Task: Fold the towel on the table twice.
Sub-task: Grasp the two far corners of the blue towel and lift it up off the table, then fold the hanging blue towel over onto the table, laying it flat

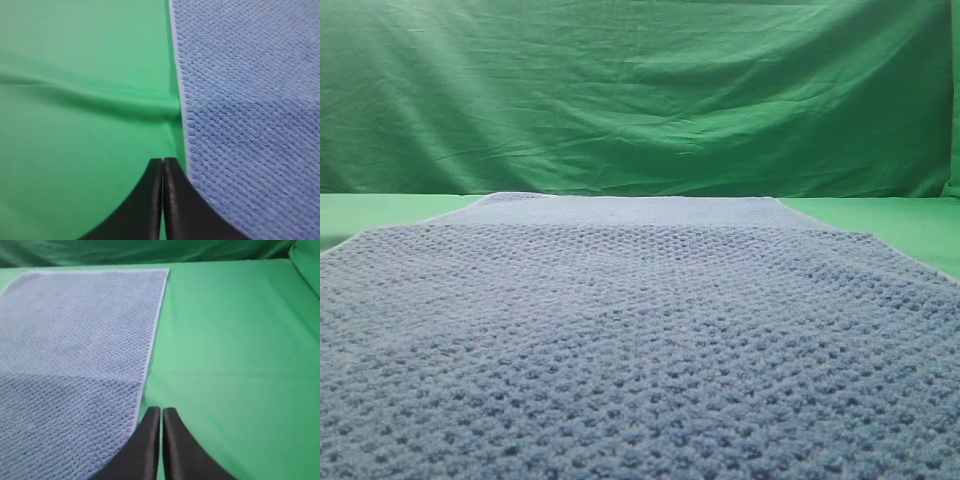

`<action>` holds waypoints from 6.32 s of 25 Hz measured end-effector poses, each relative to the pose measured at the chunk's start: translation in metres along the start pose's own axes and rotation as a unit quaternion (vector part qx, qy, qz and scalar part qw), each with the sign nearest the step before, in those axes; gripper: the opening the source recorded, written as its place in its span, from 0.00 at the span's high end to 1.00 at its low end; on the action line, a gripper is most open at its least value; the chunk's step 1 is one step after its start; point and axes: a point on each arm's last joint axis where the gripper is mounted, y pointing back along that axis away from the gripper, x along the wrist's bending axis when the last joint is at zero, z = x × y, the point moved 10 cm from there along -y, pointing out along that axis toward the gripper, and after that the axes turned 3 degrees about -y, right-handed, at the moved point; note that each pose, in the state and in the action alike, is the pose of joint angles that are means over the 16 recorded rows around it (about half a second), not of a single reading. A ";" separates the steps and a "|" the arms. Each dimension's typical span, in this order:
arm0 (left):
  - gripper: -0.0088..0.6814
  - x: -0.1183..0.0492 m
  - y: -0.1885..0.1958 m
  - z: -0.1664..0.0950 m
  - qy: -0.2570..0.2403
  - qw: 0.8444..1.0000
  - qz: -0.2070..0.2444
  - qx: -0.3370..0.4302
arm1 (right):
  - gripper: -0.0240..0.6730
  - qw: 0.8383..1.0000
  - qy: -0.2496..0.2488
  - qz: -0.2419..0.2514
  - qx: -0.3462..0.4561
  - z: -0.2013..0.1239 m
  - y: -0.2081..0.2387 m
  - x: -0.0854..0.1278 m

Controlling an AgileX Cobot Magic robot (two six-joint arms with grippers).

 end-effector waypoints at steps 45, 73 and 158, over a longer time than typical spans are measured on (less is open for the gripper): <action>0.16 -0.031 -0.168 0.017 -0.054 0.977 -0.024 0.202 | 0.09 0.946 0.005 0.035 0.323 -0.017 -0.225 0.029; 0.56 -0.043 -0.192 -0.014 0.000 0.966 -0.054 0.255 | 0.36 0.943 0.027 0.038 0.331 -0.034 -0.248 0.031; 0.99 -0.068 -0.084 0.228 -0.061 0.986 -0.136 -0.070 | 0.97 0.979 0.170 0.110 -0.033 0.243 -0.162 0.078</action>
